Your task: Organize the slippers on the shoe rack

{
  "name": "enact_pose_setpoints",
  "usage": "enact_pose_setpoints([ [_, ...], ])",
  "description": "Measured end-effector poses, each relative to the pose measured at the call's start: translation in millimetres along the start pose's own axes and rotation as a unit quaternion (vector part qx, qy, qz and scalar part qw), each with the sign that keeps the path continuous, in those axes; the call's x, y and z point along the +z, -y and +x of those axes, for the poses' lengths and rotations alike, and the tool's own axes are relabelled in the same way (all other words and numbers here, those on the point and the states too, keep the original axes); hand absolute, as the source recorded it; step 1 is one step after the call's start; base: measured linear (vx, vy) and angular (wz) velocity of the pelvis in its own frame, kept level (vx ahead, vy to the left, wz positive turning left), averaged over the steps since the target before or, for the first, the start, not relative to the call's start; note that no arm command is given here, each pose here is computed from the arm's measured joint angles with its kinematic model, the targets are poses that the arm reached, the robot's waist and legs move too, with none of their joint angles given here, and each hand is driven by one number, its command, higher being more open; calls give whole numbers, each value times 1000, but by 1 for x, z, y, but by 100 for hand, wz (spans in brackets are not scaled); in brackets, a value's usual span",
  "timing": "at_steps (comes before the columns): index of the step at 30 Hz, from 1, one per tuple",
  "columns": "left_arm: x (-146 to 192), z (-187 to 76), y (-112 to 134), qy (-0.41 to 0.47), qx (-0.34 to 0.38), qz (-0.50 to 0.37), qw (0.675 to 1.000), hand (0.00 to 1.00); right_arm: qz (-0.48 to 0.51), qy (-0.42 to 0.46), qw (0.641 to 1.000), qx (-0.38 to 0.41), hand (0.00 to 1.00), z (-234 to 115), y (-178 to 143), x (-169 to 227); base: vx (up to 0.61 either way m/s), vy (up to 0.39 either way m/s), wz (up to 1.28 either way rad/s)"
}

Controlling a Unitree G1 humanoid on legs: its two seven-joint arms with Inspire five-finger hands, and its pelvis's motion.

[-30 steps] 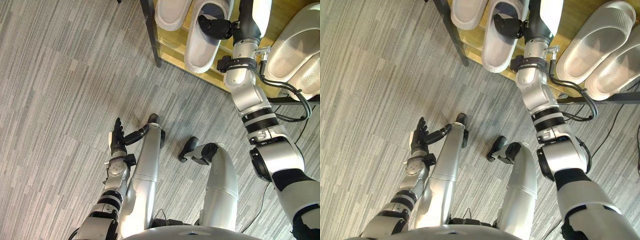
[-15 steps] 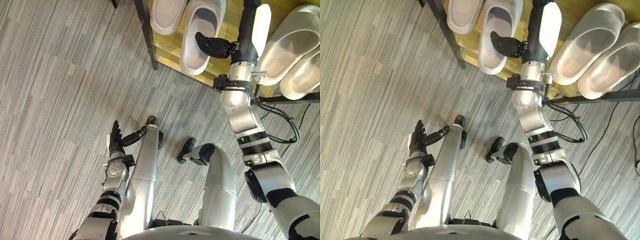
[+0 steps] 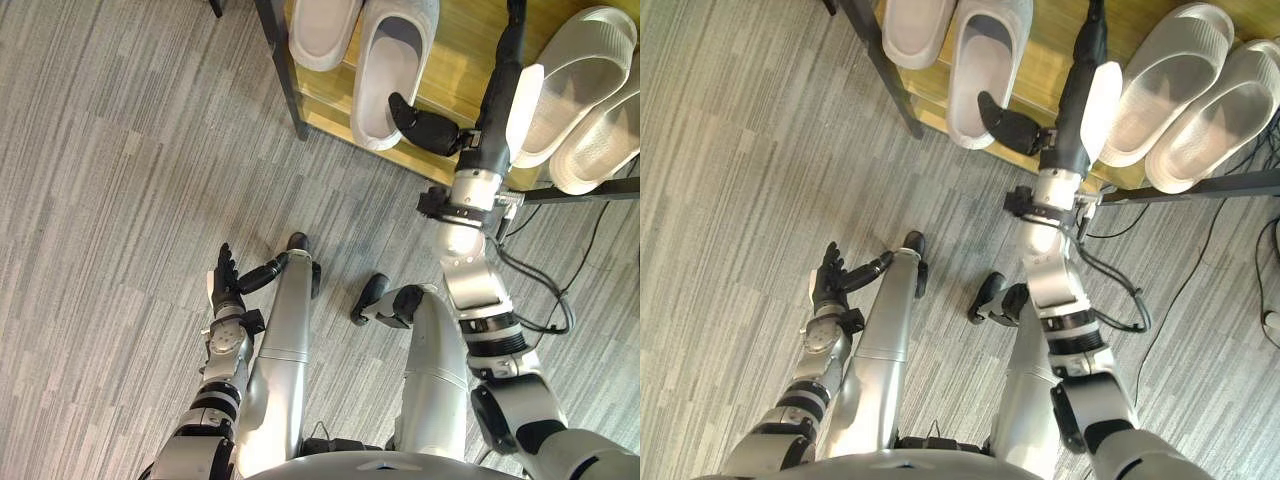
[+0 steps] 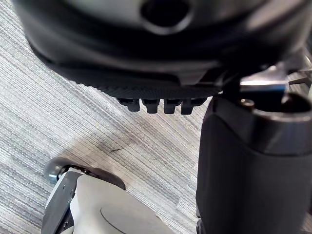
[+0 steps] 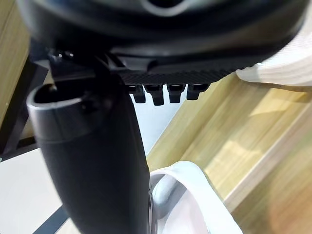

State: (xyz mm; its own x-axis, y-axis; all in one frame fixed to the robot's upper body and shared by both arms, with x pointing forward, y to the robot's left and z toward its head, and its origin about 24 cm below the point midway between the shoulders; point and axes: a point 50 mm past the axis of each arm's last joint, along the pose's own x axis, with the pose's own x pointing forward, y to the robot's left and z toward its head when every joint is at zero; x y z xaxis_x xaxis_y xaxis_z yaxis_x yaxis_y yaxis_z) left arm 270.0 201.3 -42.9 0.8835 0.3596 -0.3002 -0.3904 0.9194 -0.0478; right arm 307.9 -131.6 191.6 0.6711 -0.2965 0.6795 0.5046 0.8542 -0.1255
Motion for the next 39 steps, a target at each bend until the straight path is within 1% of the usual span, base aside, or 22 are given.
enact_pose_setpoints([
  [3, 1, 1, -3, 1, 7, 2, 1000, 100, 54, -31, 998, -2, 100, -14, -5, -1, -6, 36, -7],
  [4, 0, 1, -4, 1, 10, 2, 1000, 100, 87, -59, 994, -1, 100, -23, -9, -4, -4, 44, -3],
  [5, 0, 1, -4, 1, 10, 3, 1000, 100, 95, -65, 993, 0, 100, -25, -10, -4, -1, 33, -2],
  [7, 0, 1, -6, 0, 13, 6, 1000, 100, 139, -103, 985, 5, 100, -38, -15, -9, 0, 11, -2],
  [13, -1, 2, -8, -6, 19, 5, 1000, 100, 225, -161, 961, 16, 100, -53, -24, -13, -3, 9, -2],
  [18, -1, 2, -9, -8, 22, 3, 1000, 100, 276, -178, 944, 19, 100, -55, -27, -12, 0, 0, 0],
  [21, -1, 2, -9, -10, 24, 5, 1000, 100, 320, -193, 927, 26, 100, -55, -30, -15, 0, 0, 0],
  [31, 0, 3, -9, -10, 24, 8, 1000, 100, 371, -193, 905, 81, 100, -58, -51, -3, 0, 0, 0],
  [39, 0, 3, -7, -11, 22, 8, 1000, 100, 399, -200, 889, 107, 100, -61, -62, 4, 0, 0, 0],
])
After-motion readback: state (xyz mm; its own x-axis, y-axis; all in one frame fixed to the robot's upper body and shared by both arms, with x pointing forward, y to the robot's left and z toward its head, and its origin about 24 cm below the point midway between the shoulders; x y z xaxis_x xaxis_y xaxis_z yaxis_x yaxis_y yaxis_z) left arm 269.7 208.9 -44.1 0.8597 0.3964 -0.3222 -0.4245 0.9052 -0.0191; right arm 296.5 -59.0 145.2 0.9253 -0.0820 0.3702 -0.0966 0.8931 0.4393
